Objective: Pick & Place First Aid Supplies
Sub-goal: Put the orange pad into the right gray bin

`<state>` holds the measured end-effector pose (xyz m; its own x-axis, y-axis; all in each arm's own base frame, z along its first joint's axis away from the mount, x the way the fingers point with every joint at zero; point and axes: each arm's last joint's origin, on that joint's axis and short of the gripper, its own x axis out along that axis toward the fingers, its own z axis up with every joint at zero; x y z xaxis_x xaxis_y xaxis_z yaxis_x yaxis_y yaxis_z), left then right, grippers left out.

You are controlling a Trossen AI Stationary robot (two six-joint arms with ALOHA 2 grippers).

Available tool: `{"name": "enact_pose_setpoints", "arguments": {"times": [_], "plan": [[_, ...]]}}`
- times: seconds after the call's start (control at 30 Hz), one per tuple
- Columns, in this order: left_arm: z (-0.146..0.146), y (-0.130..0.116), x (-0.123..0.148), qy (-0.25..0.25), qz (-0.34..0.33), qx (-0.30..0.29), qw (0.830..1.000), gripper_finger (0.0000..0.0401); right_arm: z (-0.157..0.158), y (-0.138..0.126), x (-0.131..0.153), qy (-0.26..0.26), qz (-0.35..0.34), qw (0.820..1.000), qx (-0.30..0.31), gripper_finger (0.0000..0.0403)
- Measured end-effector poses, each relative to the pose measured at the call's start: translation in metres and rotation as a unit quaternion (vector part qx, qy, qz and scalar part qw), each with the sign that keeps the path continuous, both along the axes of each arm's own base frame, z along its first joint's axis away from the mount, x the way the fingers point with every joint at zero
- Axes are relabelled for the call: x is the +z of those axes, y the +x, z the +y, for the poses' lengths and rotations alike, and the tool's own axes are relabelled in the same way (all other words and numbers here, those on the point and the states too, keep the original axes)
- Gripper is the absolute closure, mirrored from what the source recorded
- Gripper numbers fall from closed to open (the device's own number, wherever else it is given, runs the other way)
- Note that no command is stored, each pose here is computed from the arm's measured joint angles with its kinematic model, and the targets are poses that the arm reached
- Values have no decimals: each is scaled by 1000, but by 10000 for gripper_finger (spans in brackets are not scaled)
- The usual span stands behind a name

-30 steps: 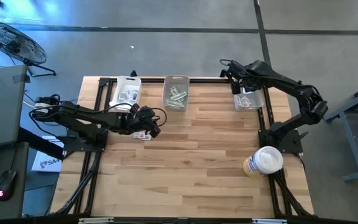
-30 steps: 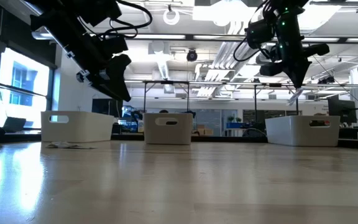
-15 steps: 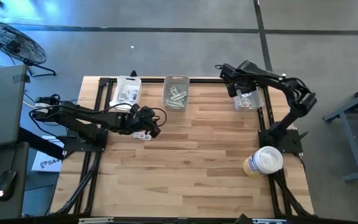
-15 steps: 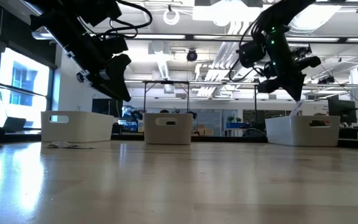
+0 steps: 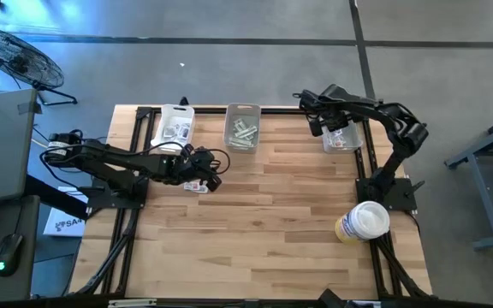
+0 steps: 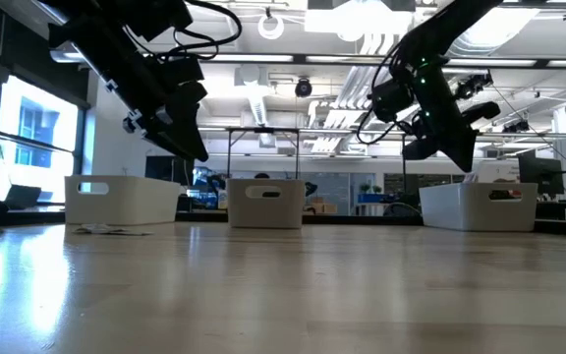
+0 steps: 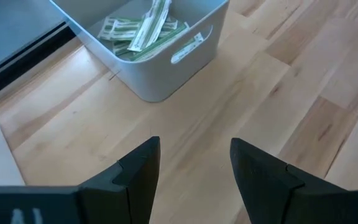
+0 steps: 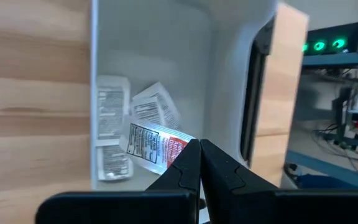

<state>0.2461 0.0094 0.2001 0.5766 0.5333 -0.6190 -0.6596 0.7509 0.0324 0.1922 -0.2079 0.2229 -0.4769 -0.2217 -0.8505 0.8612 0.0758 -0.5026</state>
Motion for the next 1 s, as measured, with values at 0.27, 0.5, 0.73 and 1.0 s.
{"name": "enact_pose_setpoints", "arguments": {"times": [0.27, 0.5, 0.73, 1.0], "plan": [[0, 0, 0, 0, 0, 1, 1000, 208, -3, 5, -6, 8, -26, 1000, -4, 403], [0, 0, 0, 0, 0, 1, 1000, 208, 1, -2, -25, 14, -20, 1000, -13, 403], [0, 0, 0, 1, -3, 2, 1000, 208, -1, -16, -35, 9, 31, 999, -6, 386], [0, 0, 0, -11, -13, 14, 1000, 208, 5, -16, -31, 48, 38, 997, 36, 283]]}}
